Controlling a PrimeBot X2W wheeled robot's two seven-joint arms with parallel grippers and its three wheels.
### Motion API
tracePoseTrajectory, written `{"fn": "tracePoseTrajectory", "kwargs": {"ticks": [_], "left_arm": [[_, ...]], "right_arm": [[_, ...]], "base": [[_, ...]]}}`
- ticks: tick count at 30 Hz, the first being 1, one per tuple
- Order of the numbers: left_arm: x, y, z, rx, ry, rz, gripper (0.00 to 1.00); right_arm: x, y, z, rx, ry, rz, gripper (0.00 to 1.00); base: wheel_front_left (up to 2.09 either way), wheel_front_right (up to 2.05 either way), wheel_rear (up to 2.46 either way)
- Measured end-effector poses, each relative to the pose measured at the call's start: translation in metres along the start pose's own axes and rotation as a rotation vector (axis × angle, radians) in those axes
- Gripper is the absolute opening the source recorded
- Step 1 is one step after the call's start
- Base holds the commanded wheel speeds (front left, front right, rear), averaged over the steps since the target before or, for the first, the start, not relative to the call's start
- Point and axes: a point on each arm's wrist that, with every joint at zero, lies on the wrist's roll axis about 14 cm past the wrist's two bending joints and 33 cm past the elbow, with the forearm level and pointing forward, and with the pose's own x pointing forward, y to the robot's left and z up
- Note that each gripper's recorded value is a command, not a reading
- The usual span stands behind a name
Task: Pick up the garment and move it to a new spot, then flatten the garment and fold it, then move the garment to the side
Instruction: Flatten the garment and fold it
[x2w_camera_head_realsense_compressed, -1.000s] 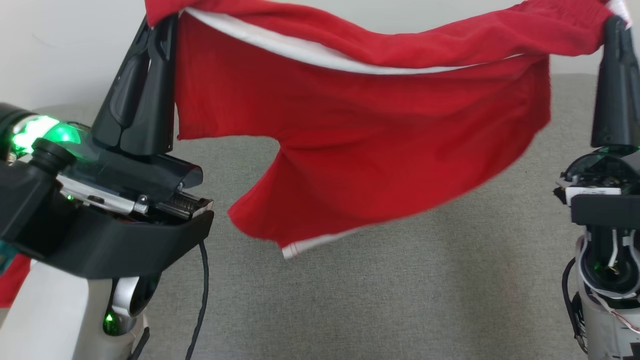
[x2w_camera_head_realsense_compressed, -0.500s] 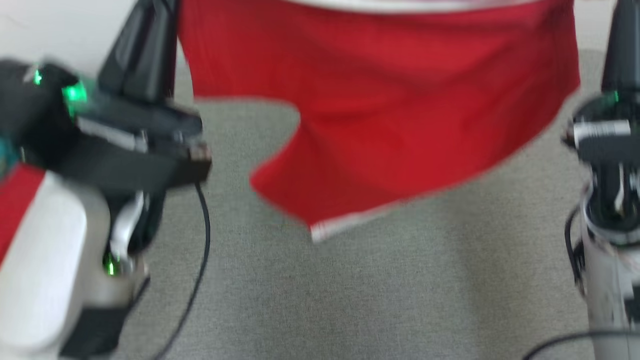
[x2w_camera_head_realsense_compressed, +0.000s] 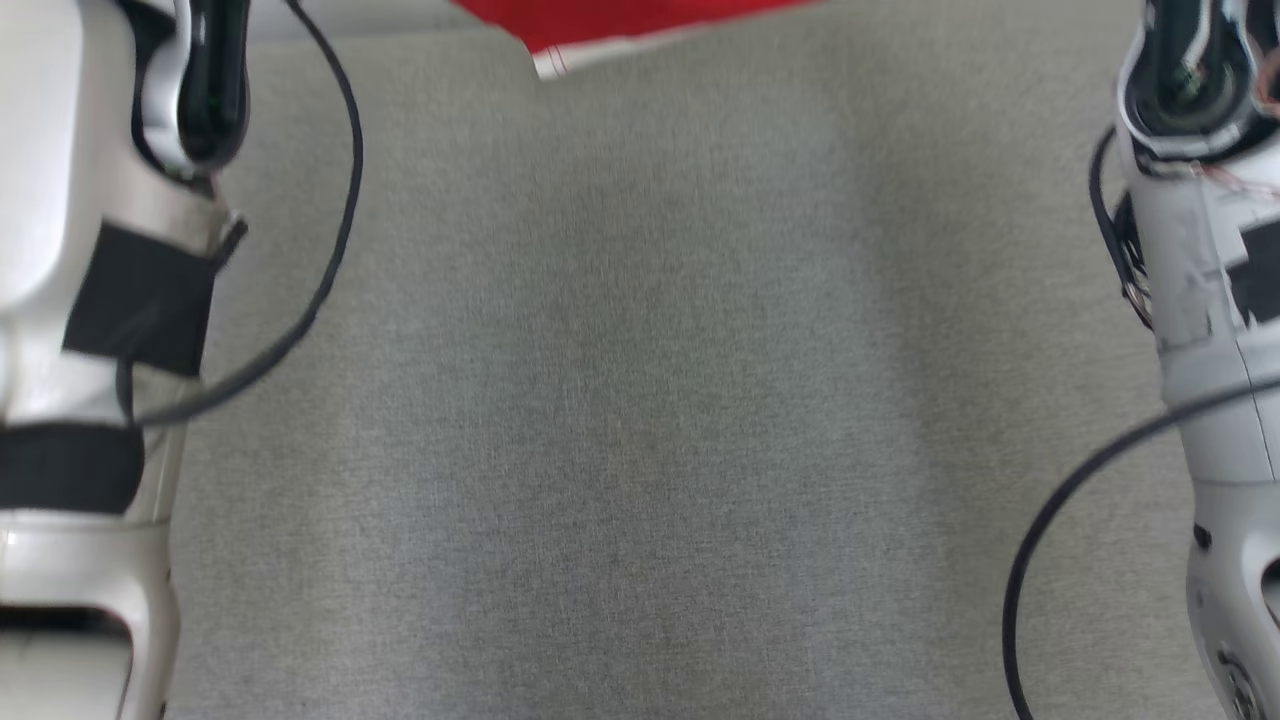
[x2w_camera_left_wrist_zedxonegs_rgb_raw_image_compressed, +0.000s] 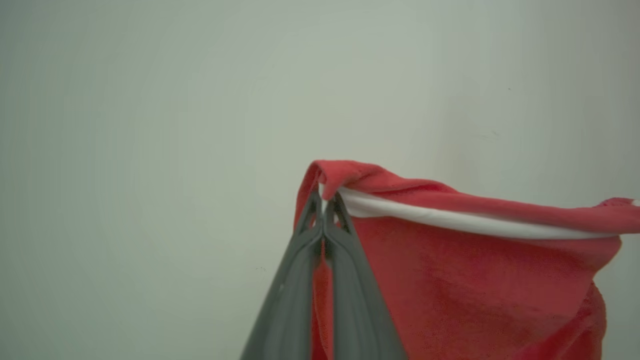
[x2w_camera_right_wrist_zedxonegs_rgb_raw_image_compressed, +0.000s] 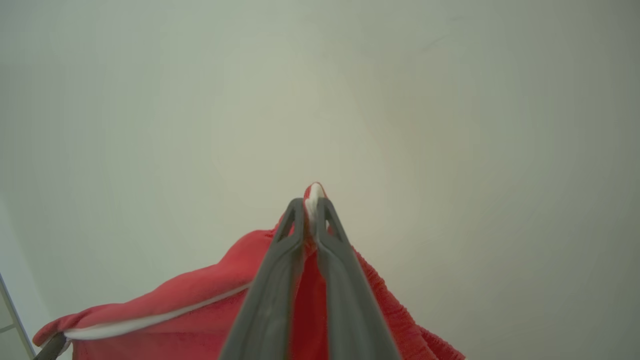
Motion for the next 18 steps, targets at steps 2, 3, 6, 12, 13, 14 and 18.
{"fn": "tracePoseTrajectory", "kwargs": {"ticks": [2,3,6,12,13,14,18], "left_arm": [[0.003,0.004,-0.020,-0.008,0.030,0.008,0.00],[0.002,0.005,-0.031,-0.014,0.048,0.010,0.00],[-0.007,0.005,-0.067,-0.054,0.109,0.017,0.00],[-0.075,0.006,-0.138,-0.142,0.268,0.066,0.00],[-0.087,0.006,-0.143,-0.148,0.282,0.073,0.00],[-0.099,0.006,-0.146,-0.157,0.295,0.080,0.00],[-0.146,-0.004,-0.152,-0.184,0.339,0.098,0.00]], "right_arm": [[0.002,-0.011,-0.021,0.017,0.045,-0.029,0.00],[-0.001,-0.018,-0.036,0.015,0.082,-0.044,0.00],[-0.012,-0.032,-0.072,0.024,0.163,-0.071,0.00],[-0.080,-0.055,-0.160,0.128,0.377,-0.162,0.00],[-0.092,-0.054,-0.171,0.157,0.406,-0.174,0.00],[-0.104,-0.054,-0.179,0.190,0.427,-0.192,0.00],[-0.160,-0.055,-0.204,0.274,0.539,-0.250,0.00]], "base": [[0.00,0.00,0.00],[0.00,0.00,0.00],[0.00,0.00,0.00],[0.00,0.00,0.00],[0.00,0.00,0.00],[0.00,0.00,0.00],[0.00,0.00,0.00]]}}
